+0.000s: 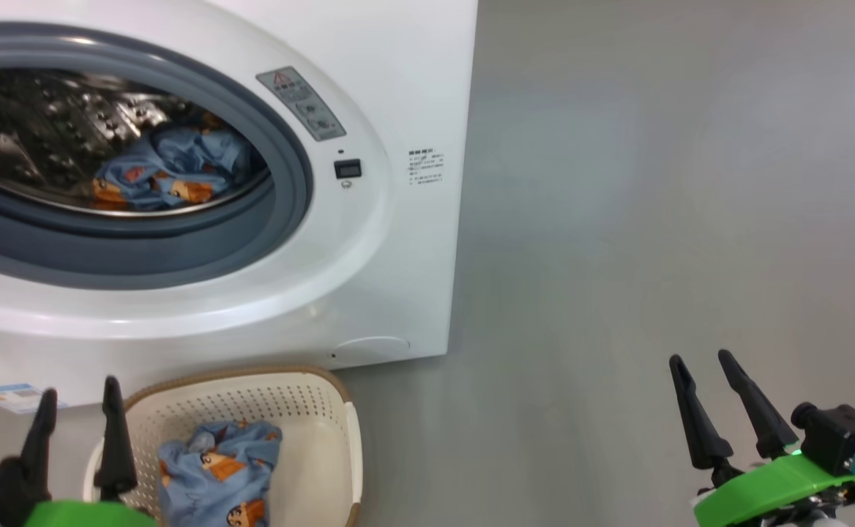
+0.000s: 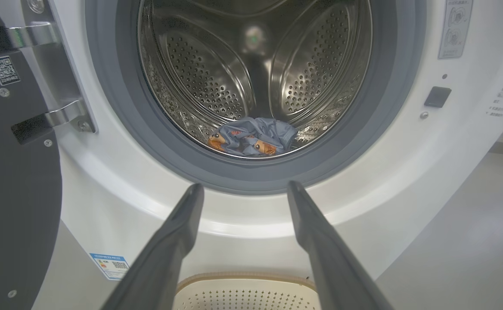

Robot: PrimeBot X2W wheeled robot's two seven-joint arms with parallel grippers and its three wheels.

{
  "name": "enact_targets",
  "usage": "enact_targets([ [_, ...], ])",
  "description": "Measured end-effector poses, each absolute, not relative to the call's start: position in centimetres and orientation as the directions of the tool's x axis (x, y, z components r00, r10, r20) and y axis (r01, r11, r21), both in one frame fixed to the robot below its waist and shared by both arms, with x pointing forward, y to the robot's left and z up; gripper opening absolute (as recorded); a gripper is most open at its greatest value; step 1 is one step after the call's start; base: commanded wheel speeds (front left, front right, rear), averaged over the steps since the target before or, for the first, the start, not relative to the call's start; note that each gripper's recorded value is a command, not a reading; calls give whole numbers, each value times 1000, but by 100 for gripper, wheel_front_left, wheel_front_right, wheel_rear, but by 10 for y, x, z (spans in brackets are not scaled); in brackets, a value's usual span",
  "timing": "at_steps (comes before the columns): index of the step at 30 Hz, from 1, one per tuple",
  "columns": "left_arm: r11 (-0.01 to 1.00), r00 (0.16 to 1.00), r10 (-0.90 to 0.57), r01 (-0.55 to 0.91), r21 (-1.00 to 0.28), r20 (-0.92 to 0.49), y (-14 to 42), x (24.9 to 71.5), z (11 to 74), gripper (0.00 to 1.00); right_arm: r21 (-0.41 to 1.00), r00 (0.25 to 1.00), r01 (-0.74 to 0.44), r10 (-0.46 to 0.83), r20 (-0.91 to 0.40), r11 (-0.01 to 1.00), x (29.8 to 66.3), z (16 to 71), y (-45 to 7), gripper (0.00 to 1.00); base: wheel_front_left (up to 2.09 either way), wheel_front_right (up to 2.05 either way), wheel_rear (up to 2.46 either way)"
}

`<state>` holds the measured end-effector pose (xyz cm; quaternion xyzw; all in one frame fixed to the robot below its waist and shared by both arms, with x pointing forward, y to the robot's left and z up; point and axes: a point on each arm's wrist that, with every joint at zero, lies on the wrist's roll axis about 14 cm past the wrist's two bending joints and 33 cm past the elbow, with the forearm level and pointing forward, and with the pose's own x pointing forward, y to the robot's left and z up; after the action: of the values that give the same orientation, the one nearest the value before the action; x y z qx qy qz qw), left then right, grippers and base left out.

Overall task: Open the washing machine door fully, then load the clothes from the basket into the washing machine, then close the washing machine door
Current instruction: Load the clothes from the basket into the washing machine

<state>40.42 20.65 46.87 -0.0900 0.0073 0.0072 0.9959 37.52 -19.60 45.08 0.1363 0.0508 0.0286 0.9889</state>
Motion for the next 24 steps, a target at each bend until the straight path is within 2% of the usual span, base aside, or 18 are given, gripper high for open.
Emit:
enact_targets([
  [24,981,998,58,-57,-185,-2,216,357,477,100,277,995,-21,47,-88,961,341,454,-202,100,0,0,0],
])
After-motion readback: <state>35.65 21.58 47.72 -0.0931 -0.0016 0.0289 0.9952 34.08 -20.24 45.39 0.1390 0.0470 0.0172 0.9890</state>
